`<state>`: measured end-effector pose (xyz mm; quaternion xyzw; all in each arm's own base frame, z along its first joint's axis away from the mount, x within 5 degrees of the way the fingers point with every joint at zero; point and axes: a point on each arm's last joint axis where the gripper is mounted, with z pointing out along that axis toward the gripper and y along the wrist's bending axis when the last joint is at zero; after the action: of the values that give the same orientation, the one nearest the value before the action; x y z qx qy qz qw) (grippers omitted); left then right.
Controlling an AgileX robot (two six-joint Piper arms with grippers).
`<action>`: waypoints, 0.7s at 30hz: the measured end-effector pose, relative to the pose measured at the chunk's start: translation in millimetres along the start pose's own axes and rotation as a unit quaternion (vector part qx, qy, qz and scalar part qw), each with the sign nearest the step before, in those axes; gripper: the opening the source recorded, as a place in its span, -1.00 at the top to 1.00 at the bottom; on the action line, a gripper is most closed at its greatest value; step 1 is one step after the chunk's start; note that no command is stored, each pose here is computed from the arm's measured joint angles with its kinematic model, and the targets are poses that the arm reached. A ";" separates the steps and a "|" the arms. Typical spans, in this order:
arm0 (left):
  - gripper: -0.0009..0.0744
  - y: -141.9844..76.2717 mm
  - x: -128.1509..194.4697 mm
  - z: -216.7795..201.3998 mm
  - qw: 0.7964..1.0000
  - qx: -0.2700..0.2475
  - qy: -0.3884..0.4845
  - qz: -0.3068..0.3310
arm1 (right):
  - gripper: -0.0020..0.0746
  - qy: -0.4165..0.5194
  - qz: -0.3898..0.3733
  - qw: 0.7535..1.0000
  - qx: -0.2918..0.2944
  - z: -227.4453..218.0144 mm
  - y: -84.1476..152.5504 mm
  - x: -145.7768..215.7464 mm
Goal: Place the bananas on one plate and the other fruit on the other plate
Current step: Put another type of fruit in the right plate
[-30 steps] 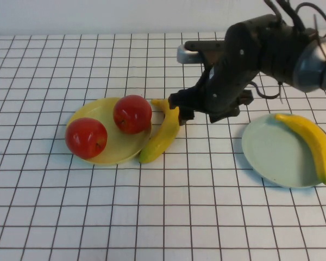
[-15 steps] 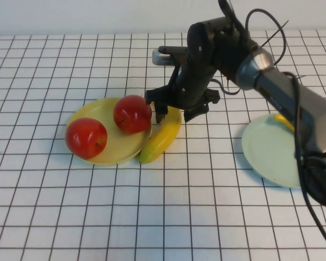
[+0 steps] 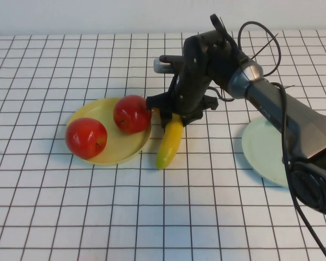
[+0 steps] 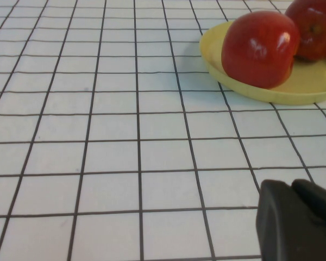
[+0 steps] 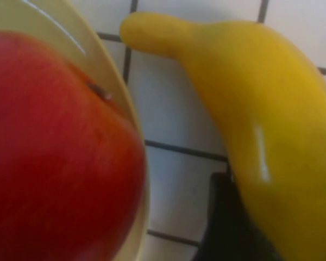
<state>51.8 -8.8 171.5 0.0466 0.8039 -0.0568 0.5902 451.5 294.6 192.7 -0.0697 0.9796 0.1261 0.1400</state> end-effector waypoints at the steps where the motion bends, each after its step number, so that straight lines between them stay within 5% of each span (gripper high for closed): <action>1: 0.97 0.0 0.0 0.0 1.000 0.000 0.000 0.000 | 0.07 0.000 -0.004 1.000 -0.004 -2.0 0.0 -0.5; 13: 0.97 0.0 0.0 0.0 1.000 0.000 0.000 0.000 | 0.07 -0.119 -0.063 0.990 -0.039 -142.7 -3.5 -16.4; 21: 0.97 0.0 0.0 0.0 1.000 0.000 0.000 0.000 | 0.07 -0.020 -0.055 0.996 0.060 -123.5 -58.5 15.5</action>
<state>51.8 -8.8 171.5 0.0466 0.8039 -0.0568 0.5902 415.1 204.1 289.6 -0.1121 0.9771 0.0608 0.1706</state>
